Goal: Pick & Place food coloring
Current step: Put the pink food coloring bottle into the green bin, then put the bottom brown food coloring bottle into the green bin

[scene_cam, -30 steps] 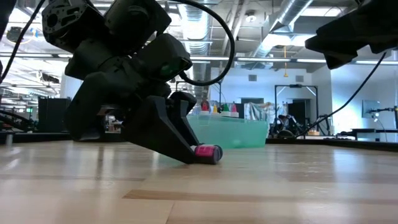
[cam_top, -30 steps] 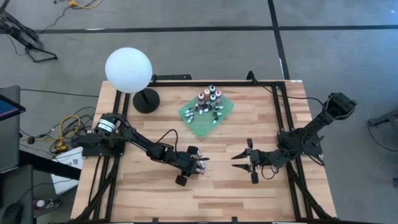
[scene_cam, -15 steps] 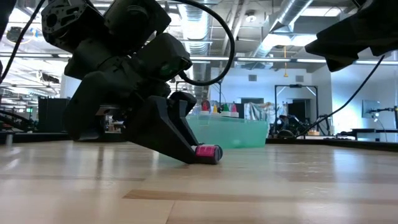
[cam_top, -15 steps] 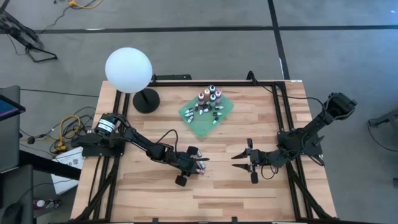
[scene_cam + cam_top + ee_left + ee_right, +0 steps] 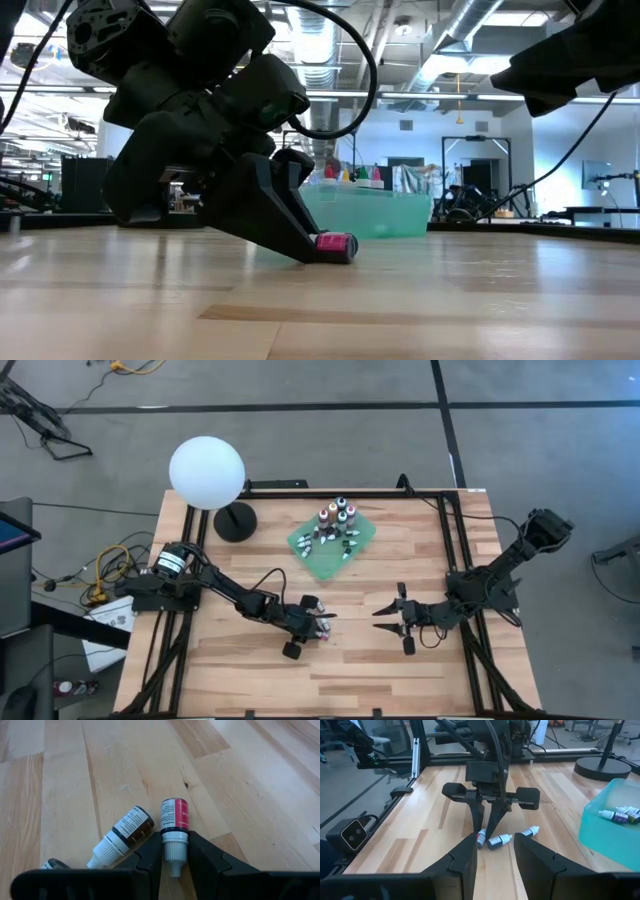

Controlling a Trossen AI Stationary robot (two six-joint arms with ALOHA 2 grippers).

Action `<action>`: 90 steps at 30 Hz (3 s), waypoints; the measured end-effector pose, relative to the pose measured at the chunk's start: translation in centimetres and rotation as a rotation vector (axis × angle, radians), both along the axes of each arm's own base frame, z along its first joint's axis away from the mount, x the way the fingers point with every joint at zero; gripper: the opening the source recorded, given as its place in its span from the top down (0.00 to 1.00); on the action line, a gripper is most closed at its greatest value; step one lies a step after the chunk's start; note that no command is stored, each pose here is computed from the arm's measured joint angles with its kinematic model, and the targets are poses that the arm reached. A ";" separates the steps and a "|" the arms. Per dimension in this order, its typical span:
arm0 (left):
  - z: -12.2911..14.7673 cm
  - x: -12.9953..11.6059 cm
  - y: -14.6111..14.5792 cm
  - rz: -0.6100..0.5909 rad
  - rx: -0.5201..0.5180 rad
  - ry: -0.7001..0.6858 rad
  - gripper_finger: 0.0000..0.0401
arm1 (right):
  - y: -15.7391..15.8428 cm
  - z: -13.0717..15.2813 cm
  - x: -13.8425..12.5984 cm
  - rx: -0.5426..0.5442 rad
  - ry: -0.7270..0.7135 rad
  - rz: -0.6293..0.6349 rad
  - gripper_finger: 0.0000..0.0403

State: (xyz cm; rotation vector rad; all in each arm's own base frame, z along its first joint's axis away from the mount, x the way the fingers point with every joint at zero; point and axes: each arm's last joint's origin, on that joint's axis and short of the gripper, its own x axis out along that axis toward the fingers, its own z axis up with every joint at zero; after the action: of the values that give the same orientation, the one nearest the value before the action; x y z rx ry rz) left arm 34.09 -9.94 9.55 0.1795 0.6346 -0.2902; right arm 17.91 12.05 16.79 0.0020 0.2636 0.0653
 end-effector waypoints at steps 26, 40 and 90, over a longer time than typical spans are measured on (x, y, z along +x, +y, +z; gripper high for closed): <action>4.0 -0.6 -0.8 0.043 -0.021 -0.095 0.82 | 0.0 -0.1 0.0 0.017 0.009 -0.009 0.70; 7.9 -1.1 5.1 0.481 0.369 -0.159 0.82 | 0.0 -0.1 0.0 0.018 0.009 -0.009 0.70; 10.8 -2.4 11.8 0.435 0.186 -0.106 0.65 | -1.5 -0.3 0.8 0.129 0.036 -0.121 0.70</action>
State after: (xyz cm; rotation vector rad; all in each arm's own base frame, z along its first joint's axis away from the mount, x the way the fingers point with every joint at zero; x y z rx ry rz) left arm 31.71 1.91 20.34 0.2285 0.5790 0.1971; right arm 18.72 10.55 16.46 0.1473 0.2945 -0.0384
